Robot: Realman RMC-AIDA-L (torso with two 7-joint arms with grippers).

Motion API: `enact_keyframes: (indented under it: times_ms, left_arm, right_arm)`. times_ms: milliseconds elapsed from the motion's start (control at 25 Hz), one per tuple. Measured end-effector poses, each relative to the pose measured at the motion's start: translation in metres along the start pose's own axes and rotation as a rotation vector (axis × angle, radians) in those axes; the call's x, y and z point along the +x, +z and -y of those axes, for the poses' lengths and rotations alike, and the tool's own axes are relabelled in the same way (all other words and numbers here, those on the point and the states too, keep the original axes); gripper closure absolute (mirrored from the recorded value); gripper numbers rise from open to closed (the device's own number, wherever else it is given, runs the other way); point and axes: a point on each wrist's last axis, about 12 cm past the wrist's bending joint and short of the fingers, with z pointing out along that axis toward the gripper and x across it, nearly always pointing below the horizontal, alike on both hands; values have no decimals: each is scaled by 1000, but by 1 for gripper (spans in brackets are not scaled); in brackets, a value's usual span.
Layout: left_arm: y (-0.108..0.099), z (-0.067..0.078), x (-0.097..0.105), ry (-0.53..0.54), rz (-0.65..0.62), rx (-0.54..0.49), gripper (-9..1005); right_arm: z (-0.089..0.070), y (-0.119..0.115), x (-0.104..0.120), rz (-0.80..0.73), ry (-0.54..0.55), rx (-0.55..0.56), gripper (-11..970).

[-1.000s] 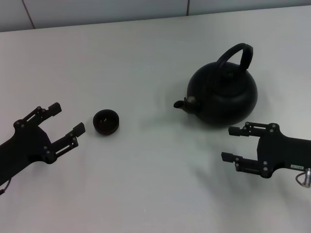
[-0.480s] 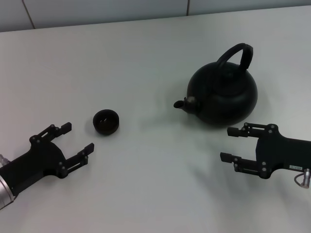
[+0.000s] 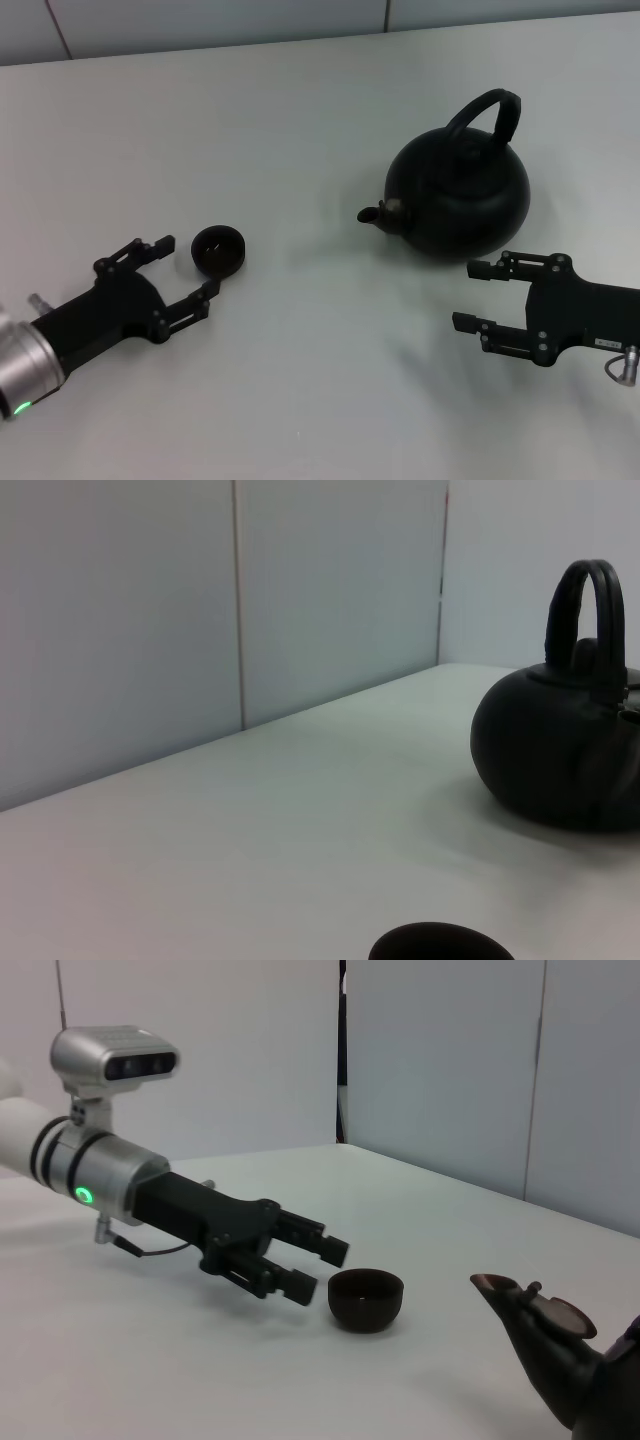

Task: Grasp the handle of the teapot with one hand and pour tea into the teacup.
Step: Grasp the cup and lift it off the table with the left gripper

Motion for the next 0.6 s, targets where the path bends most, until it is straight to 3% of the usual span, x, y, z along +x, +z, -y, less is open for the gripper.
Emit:
enact_keyframes:
  times_ms: [600]
  left_arm:
    - [31,-4,-12,39,-45,26,215]
  right_arm:
    - [1,3,-2,9,1,-5,334]
